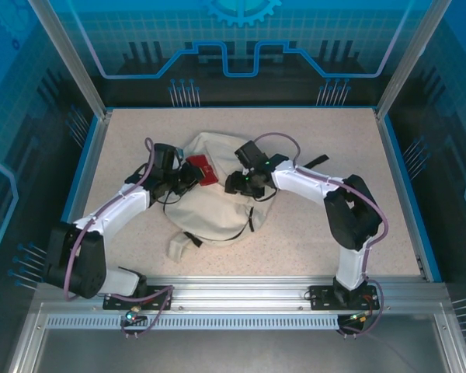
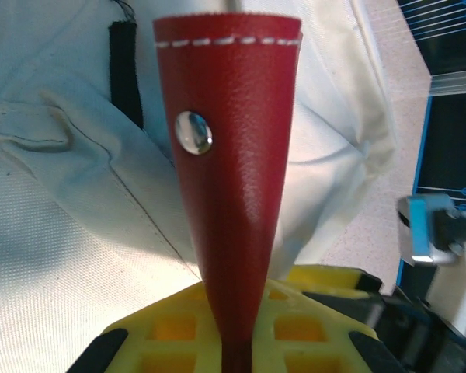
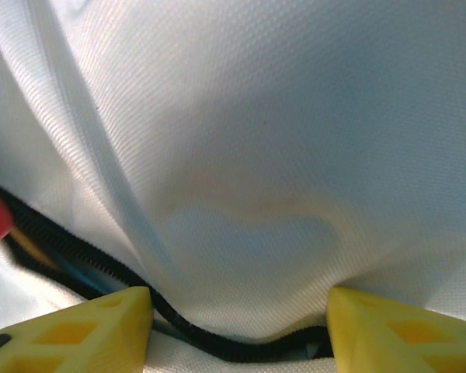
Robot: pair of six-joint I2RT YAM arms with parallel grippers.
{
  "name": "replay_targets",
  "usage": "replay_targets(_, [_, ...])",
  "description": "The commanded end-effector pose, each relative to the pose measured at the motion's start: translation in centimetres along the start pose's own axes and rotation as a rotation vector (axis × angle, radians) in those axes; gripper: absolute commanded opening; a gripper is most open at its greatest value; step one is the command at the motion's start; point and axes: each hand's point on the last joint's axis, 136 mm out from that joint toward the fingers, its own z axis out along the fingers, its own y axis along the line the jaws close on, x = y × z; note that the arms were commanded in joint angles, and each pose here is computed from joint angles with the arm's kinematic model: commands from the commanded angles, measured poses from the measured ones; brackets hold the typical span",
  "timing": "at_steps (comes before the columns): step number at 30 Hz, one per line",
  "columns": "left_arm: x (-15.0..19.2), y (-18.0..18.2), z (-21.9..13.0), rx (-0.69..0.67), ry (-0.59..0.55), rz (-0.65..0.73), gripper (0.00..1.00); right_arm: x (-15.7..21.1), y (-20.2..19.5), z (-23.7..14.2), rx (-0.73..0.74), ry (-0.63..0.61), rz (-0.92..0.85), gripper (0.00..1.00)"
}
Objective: Pack the student bag
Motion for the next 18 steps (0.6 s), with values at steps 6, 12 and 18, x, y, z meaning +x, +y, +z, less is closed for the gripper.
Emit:
replay_targets(6, [0.6, 0.5, -2.8, -0.036, -0.024, -0.009, 0.09, -1.3, 1.5, -4.9, 0.060, -0.008, -0.171, 0.65])
replay_targets(12, [1.3, 1.6, -4.3, -0.107, -0.018, -0.007, 0.09, -2.2, 3.4, -2.7, 0.077, 0.041, -0.352, 0.63])
replay_targets(18, [2.1, 1.7, -5.1, -0.109, 0.003, -0.029, 0.09, -4.0, 4.0, 0.2, 0.108, 0.066, -0.419, 0.55])
